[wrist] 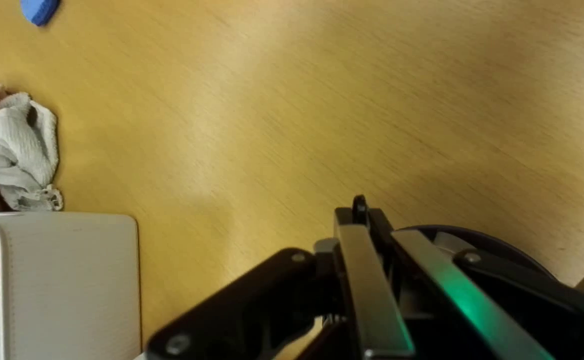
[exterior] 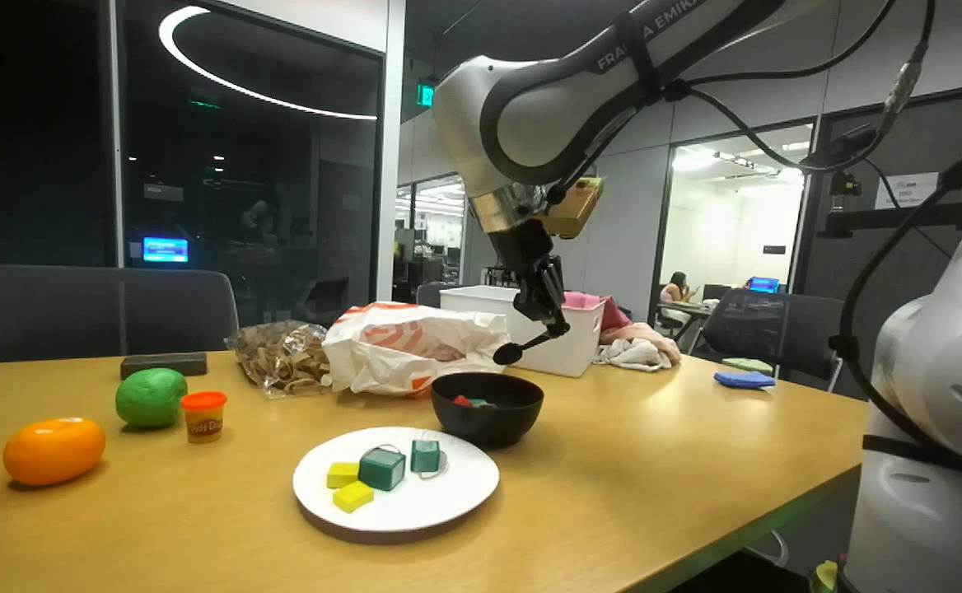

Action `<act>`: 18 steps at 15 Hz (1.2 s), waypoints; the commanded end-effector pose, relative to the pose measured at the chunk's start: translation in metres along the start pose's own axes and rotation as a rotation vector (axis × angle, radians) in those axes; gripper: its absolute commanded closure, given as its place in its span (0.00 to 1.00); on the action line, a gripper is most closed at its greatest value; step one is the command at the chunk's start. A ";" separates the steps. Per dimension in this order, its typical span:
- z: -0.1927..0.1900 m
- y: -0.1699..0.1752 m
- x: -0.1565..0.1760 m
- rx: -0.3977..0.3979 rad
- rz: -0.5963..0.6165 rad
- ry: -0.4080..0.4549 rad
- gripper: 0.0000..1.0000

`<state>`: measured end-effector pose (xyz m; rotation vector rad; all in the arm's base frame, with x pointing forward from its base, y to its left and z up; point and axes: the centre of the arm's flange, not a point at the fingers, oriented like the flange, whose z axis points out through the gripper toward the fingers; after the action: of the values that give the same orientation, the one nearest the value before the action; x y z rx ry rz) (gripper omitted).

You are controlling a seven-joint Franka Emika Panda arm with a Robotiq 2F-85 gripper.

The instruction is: Use the black spoon to stir in the black bowl

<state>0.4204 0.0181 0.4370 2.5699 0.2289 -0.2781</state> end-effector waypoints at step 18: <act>0.041 -0.008 0.034 0.443 -0.097 -0.010 0.92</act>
<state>0.4387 0.0093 0.3858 2.9248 0.3056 -0.4232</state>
